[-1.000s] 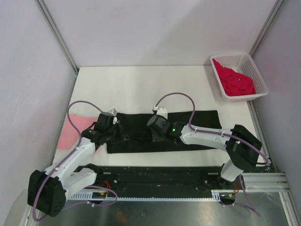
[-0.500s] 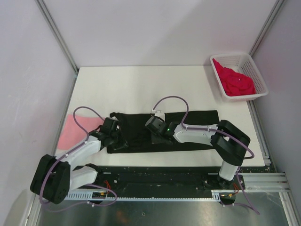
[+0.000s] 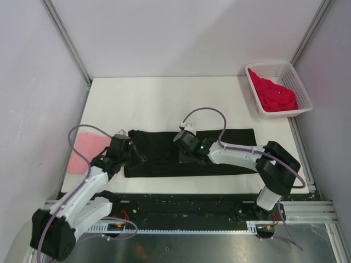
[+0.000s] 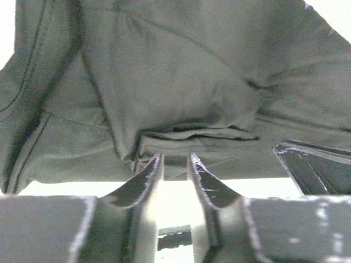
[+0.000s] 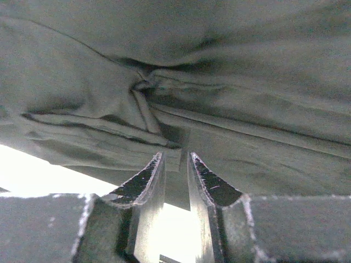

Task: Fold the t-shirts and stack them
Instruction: Fold the other side of the tshirt into a rectangle

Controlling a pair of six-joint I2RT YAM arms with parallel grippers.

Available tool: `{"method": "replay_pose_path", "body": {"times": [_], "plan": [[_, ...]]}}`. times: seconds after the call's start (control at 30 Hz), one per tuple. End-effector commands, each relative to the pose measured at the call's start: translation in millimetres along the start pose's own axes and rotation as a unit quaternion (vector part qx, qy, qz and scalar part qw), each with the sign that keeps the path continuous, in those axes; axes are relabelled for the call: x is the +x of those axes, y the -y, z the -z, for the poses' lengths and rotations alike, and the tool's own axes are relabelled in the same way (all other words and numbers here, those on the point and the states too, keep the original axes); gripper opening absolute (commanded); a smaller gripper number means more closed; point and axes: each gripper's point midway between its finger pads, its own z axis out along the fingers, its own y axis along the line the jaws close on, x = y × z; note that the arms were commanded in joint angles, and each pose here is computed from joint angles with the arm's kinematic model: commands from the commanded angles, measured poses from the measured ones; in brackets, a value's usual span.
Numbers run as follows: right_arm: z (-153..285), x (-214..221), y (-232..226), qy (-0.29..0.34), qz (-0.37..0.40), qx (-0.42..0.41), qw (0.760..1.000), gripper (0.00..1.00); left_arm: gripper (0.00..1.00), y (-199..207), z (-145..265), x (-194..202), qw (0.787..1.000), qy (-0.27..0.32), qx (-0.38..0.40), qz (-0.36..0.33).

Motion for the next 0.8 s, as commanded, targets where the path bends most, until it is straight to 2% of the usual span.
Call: {"method": "replay_pose_path", "body": {"times": [0.0,0.1,0.33,0.77], "plan": [[40.1,-42.8,-7.8,0.058,-0.017,-0.035,0.998,0.27,0.33,-4.2,32.0,-12.4,0.995,0.053,-0.023,0.076],[57.3,-55.5,-5.6,0.077,-0.022,-0.042,0.996,0.29,0.43,-22.2,38.1,-5.3,0.987,0.074,-0.043,0.137],[84.5,-68.8,0.0,0.102,-0.019,-0.048,0.993,0.3,0.54,-59.8,24.4,10.2,0.963,0.093,-0.097,0.236],[85.2,-57.4,14.3,0.091,-0.025,-0.043,0.995,0.3,0.64,-92.4,14.0,2.6,0.938,0.141,-0.173,0.265]]}}
